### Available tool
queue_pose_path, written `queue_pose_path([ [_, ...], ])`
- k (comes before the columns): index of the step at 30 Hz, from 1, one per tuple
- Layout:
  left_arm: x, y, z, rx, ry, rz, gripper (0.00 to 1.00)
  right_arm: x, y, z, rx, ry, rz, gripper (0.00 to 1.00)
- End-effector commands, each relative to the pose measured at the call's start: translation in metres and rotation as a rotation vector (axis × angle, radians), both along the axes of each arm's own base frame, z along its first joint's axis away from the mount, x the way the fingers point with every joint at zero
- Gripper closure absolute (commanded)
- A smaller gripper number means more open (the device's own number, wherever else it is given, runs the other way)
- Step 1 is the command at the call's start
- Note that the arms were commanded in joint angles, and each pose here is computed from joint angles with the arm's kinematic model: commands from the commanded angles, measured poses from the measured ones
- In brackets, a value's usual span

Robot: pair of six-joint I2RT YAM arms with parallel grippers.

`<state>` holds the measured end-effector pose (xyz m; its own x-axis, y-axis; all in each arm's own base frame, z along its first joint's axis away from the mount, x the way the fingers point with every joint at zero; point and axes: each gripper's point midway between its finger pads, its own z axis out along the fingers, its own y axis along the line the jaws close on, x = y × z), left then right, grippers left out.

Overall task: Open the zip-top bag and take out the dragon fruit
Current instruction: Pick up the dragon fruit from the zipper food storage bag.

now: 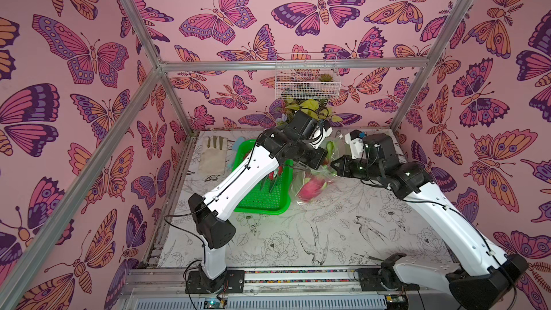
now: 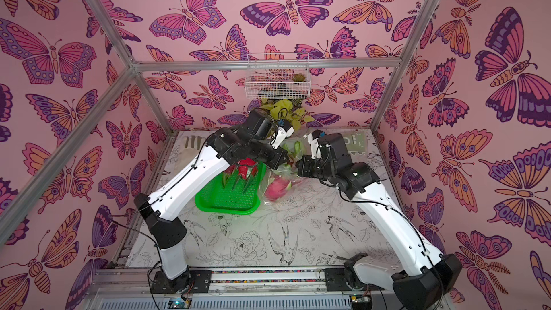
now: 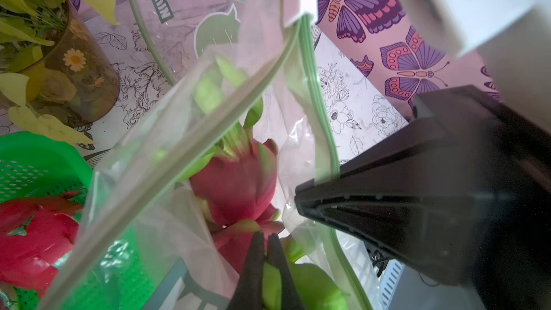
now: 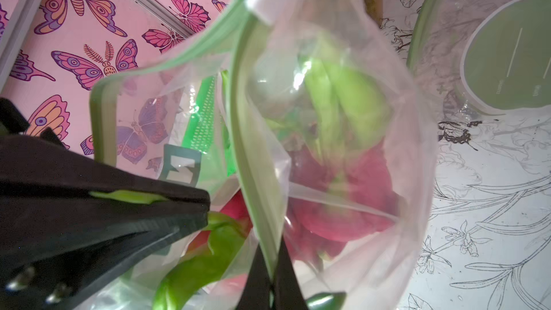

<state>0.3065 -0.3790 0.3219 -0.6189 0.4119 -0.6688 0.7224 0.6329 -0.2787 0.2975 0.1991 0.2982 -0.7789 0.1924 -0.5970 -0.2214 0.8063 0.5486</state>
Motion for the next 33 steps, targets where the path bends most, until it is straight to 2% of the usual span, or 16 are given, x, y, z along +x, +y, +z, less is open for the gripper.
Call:
queue_pose_path([
  [1,0.006,-0.008,0.031,-0.099,-0.05,0.032,1.0,-0.006,0.0,0.009,0.029,-0.013,0.006,0.94],
  [3,0.008,-0.011,0.024,-0.097,-0.025,0.037,1.0,-0.01,0.0,0.02,0.067,-0.031,0.016,0.7],
  [4,0.007,-0.013,0.02,-0.095,-0.015,0.033,1.0,-0.013,-0.001,0.028,0.081,-0.052,0.018,0.62],
  [7,0.009,-0.016,0.012,-0.099,0.007,0.048,1.0,-0.02,-0.02,0.039,0.078,-0.102,-0.038,0.45],
  [9,0.013,-0.019,0.009,-0.119,0.018,0.072,1.0,-0.023,-0.04,0.037,0.059,-0.107,-0.113,0.38],
  [12,0.023,-0.024,0.001,-0.168,0.048,0.148,1.0,-0.029,-0.08,0.024,0.049,-0.066,-0.265,0.34],
  [14,0.03,-0.025,-0.007,-0.213,0.083,0.219,1.0,-0.034,-0.104,0.016,0.087,-0.029,-0.343,0.33],
  [18,0.041,-0.027,-0.025,-0.325,0.142,0.352,1.0,-0.039,-0.133,-0.006,0.148,0.05,-0.429,0.33],
  [27,0.048,-0.012,-0.049,-0.423,0.19,0.511,1.0,-0.03,-0.105,-0.102,0.405,0.308,-0.412,0.35],
  [29,0.048,-0.006,-0.05,-0.44,0.193,0.534,1.0,-0.025,-0.098,-0.122,0.461,0.344,-0.413,0.36],
  [33,0.051,0.006,-0.055,-0.475,0.214,0.585,1.0,-0.009,-0.082,-0.146,0.465,0.332,-0.399,0.33],
])
